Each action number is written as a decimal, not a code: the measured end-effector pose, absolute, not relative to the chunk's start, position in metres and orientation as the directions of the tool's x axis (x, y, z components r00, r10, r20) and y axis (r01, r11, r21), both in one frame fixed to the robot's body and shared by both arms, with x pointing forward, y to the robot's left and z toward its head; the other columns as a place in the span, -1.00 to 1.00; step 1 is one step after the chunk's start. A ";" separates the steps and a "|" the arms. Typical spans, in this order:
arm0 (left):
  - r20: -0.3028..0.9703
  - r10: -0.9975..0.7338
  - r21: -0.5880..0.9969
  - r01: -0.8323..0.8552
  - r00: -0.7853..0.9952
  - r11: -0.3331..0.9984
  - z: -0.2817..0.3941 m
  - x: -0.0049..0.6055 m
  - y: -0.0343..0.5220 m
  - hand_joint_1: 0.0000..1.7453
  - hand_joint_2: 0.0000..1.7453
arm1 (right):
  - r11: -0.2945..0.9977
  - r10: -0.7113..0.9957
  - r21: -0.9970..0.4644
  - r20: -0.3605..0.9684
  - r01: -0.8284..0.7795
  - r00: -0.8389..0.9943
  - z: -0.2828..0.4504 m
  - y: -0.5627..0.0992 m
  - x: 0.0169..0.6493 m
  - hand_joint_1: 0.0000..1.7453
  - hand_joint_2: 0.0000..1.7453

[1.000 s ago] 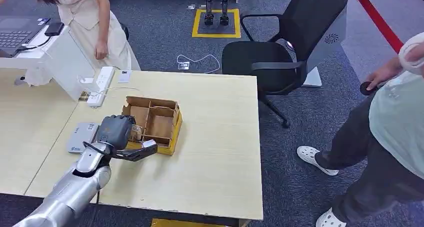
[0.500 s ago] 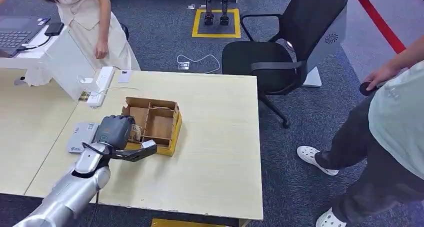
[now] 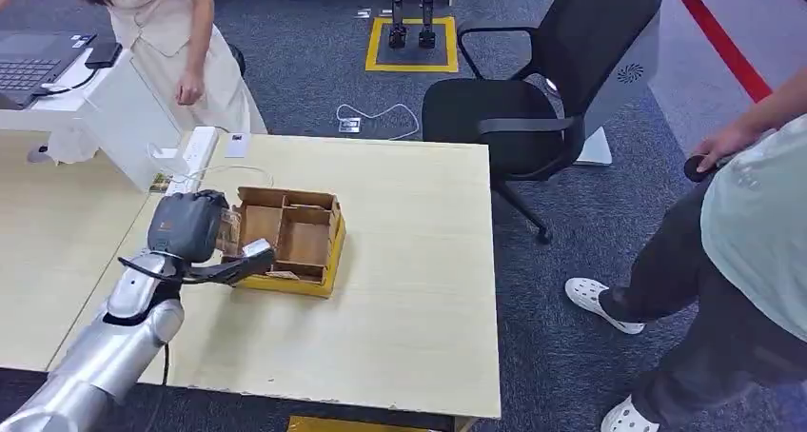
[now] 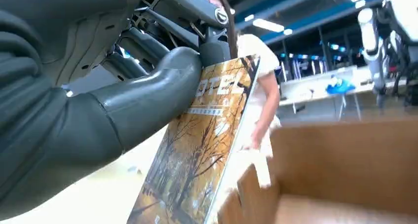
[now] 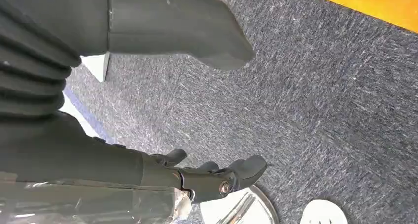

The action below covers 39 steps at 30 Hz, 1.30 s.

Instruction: Pass the card to the sensor for recognition and then transmit it.

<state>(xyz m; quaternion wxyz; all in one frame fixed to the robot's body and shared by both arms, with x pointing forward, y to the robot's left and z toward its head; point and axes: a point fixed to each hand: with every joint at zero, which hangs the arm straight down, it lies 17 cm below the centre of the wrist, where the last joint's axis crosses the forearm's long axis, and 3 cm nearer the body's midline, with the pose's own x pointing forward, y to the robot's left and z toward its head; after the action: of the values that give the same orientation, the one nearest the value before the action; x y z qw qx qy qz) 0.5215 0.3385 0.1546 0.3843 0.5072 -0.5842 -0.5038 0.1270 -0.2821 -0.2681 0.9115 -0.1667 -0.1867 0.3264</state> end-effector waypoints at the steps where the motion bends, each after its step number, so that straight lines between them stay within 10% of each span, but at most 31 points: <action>1: -0.059 -0.980 0.976 -0.215 -0.189 -0.018 0.160 0.522 0.340 1.00 1.00 | 0.732 0.657 -0.426 0.232 -0.533 0.717 -0.268 -0.282 0.127 -1.00 -1.00; 23: -0.102 -0.981 0.945 -0.325 -0.167 -0.043 0.204 0.525 0.352 0.86 1.00 | 0.728 0.661 -0.426 0.230 -0.536 0.715 -0.268 -0.282 0.127 -1.00 -1.00; 39: 0.019 -0.976 0.786 -0.607 0.216 -0.119 0.283 0.503 0.495 1.00 1.00 | 0.723 0.666 -0.427 0.224 -0.543 0.711 -0.267 -0.275 0.131 -1.00 -1.00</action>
<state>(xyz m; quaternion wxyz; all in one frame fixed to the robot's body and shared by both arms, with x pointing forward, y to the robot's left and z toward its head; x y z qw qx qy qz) 0.5032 0.4947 0.2831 0.3461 0.6988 -0.5663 -0.2668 0.1312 -0.2750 -0.2672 0.9097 -0.1674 -0.1841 0.3323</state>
